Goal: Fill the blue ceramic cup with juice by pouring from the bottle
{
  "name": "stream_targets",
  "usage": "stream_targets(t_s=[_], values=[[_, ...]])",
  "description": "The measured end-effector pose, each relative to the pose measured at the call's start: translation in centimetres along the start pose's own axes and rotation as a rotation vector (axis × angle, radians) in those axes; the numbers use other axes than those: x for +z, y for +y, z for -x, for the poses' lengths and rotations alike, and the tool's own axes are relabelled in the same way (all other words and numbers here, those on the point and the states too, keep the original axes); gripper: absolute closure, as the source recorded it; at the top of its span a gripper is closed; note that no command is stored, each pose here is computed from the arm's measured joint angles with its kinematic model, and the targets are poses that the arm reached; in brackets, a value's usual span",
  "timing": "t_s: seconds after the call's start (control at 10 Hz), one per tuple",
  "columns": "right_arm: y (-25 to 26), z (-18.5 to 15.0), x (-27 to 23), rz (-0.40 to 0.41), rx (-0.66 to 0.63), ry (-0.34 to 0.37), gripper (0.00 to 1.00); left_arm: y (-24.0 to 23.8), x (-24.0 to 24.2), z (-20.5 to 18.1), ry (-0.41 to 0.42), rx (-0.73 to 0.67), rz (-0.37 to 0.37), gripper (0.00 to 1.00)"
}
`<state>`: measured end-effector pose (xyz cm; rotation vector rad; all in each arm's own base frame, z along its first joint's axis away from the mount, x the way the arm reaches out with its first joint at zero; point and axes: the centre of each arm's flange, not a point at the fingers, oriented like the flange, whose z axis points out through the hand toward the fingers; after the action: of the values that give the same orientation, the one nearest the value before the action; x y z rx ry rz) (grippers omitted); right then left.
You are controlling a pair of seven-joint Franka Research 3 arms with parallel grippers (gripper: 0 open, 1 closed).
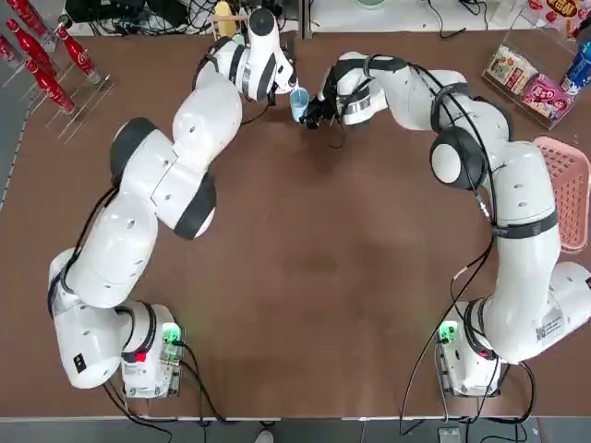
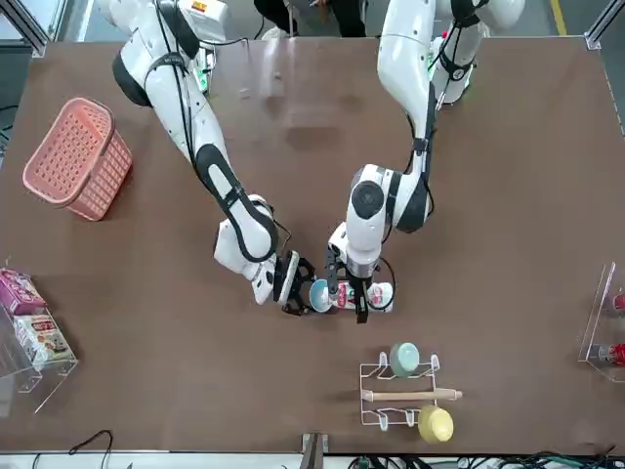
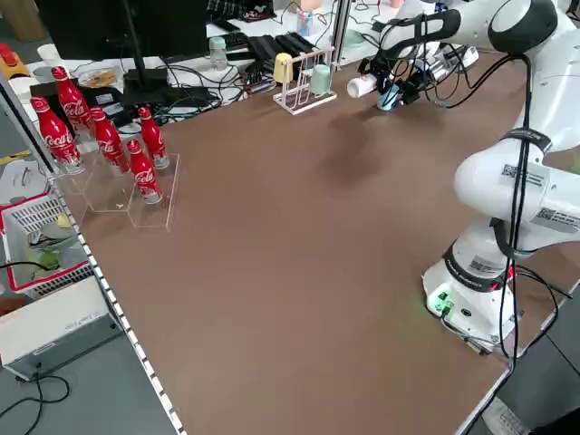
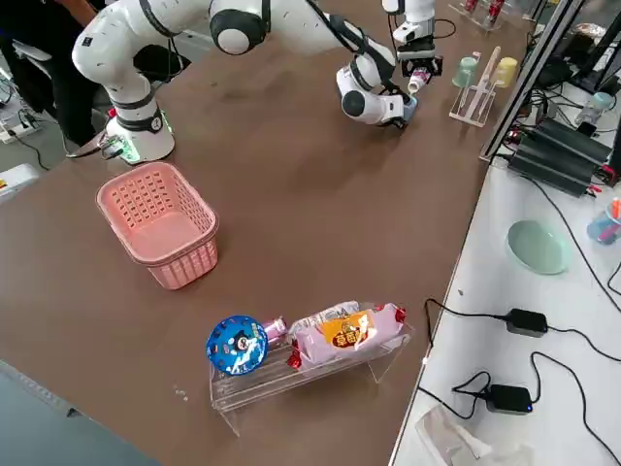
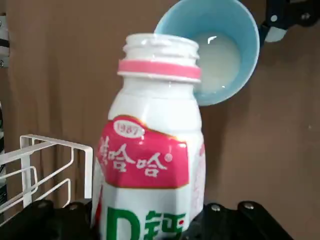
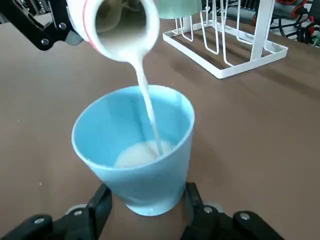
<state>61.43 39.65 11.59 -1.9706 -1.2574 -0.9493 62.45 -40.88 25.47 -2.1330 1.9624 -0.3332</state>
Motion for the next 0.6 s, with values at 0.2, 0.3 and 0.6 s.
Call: stream_targets(t_s=[0.2, 0.3, 0.6], values=[[0.01, -0.06, 0.0, 0.0, 0.0, 0.001, 0.32, -0.2, -0.08, 0.14, 0.028, -0.047, 0.012, 0.58], [0.04, -0.11, -0.01, 0.001, 0.0, 0.002, 0.32, -0.38, -0.07, 0.39, 0.047, -0.082, 0.025, 0.58], [0.13, -0.18, -0.07, 0.003, 0.002, 0.005, 0.32, -0.39, 0.14, 0.71, 0.127, -0.205, 0.091, 0.58]])
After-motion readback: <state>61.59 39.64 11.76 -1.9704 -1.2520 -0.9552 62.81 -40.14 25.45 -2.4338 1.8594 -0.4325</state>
